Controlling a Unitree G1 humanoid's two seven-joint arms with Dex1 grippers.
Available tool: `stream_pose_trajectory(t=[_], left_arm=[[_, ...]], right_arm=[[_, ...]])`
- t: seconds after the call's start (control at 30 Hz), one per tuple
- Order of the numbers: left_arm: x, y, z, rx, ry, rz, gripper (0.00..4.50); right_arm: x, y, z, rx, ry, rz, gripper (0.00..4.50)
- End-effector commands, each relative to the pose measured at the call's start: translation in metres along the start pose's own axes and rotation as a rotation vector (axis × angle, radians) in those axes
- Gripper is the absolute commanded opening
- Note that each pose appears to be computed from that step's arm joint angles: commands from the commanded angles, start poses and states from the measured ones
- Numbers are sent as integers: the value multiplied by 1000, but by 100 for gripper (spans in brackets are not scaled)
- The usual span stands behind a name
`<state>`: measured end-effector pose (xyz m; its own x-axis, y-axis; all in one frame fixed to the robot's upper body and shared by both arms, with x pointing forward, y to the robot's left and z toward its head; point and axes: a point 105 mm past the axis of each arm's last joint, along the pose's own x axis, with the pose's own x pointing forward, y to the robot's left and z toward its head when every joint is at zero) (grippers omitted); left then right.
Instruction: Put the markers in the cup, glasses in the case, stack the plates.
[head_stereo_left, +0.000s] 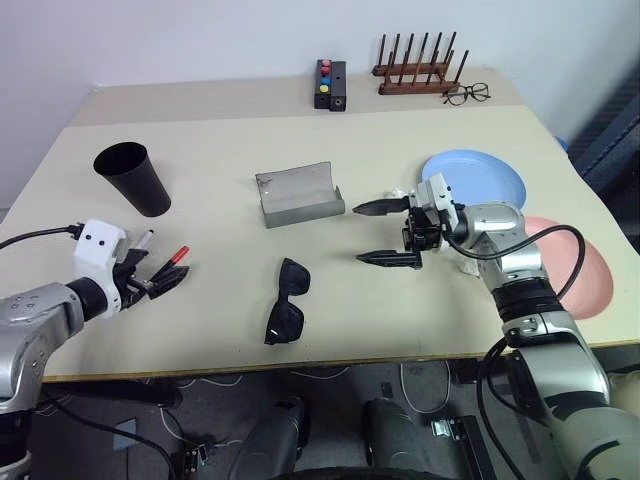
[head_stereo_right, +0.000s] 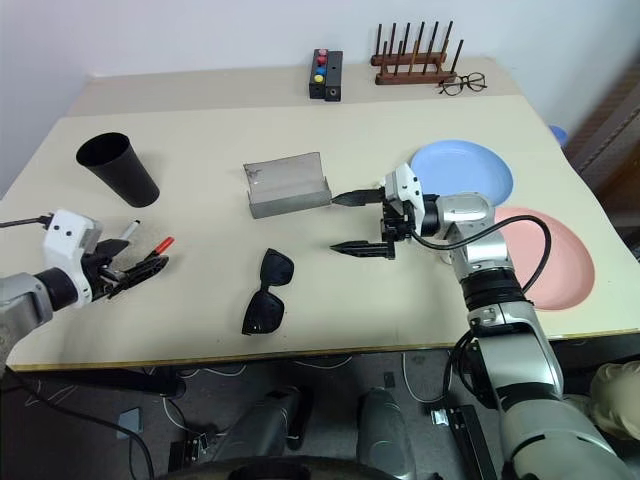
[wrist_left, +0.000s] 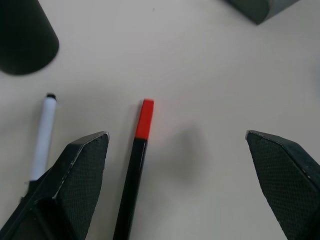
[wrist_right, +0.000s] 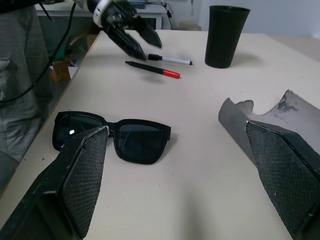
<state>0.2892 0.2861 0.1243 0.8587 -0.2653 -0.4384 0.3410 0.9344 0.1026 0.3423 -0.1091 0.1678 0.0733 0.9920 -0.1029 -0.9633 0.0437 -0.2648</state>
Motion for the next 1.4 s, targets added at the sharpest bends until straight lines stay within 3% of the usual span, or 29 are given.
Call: stream_pose_trajectory(t=[0.03,0.37,0.5,0.7,0.77,1.13,1.3,1.4], left_arm=[[5,13,-15,33,83,57,449],[20,18,-39,55,243,11,449],[21,15,-43,46,289,-29,320],[18,8,-50,14,323,-65,5],[17,5,-47,2,292,-69,2],[12,-64,80,-43,-382,-323,2],[17,-26,152,-140,-746,-70,2],[21,2,168,-168,-815,110,2]], right_arm=[[-3,-3,9,-47,-27,-20,445],[-8,3,7,-52,-22,-43,445],[-10,2,7,-54,-18,-56,450],[-10,2,6,-53,-14,-70,450],[-10,1,6,-54,-12,-72,450],[-4,-9,9,-79,-13,-95,450],[0,-13,11,-91,-17,-96,450],[3,-14,12,-94,-22,-93,450]])
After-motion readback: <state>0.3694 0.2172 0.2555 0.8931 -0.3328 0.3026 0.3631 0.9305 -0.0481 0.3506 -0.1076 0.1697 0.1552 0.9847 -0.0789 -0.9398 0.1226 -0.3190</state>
